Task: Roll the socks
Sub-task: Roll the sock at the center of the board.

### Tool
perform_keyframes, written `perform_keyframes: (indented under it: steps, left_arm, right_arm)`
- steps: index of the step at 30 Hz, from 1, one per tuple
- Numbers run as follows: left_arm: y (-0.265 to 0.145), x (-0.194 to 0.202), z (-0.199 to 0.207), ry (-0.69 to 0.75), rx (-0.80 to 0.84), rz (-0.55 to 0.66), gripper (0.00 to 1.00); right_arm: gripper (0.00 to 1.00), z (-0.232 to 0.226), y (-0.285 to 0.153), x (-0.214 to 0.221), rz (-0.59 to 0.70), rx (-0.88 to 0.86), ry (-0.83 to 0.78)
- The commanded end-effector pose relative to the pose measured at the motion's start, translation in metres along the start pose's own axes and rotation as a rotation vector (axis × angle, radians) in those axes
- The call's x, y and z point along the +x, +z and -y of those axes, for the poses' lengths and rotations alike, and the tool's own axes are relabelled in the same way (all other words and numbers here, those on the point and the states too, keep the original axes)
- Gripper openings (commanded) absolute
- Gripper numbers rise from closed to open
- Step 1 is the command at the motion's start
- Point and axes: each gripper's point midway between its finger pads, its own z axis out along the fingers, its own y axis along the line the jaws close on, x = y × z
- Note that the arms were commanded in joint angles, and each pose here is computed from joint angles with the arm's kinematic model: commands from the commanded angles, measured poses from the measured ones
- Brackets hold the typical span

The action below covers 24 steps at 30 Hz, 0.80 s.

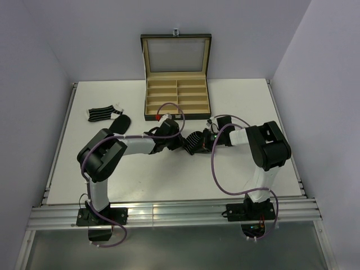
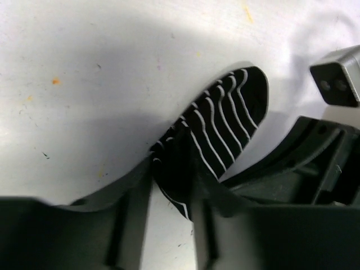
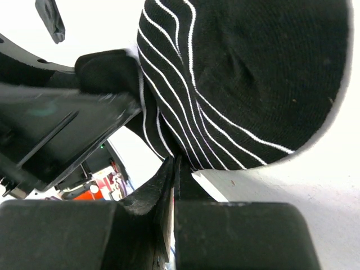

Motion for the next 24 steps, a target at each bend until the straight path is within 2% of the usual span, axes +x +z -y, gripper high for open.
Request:
perform_keyframes:
  steps: [1, 4, 7, 10, 15, 16, 18, 20, 24]
  left_arm:
    - [0.008, 0.025, -0.052, 0.017, -0.195, -0.084, 0.34]
    - [0.009, 0.027, -0.057, 0.028, -0.222, -0.098, 0.20]
    - [0.008, 0.025, -0.058, 0.042, -0.234, -0.095, 0.12]
    - [0.005, 0.022, -0.055, 0.065, -0.246, -0.094, 0.06]
    - [-0.002, 0.020, -0.051, 0.111, -0.271, -0.108, 0.03]
    - [-0.003, 0.019, -0.051, 0.118, -0.274, -0.110, 0.03]
    - [-0.007, 0.018, -0.049, 0.125, -0.276, -0.118, 0.03]
    - [-0.009, 0.017, -0.049, 0.143, -0.281, -0.124, 0.03]
    - [-0.010, 0.015, -0.050, 0.163, -0.295, -0.144, 0.03]
  right_arm:
    - [0.00, 0.036, -0.001, -0.009, 0.055, 0.160, -0.008]
    - [0.02, 0.032, -0.006, -0.011, 0.074, 0.178, -0.050]
    - [0.11, 0.027, -0.013, -0.013, 0.107, 0.229, -0.130]
    - [0.26, 0.012, -0.021, -0.016, 0.172, 0.271, -0.243]
    - [0.36, -0.018, -0.042, -0.020, 0.310, 0.376, -0.449]
    - [0.37, -0.036, -0.045, -0.016, 0.341, 0.365, -0.520]
    - [0.37, -0.042, -0.049, -0.018, 0.402, 0.419, -0.610]
    - [0.38, -0.058, -0.042, -0.005, 0.396, 0.393, -0.717]
    - [0.38, -0.061, -0.033, 0.001, 0.455, 0.440, -0.823]
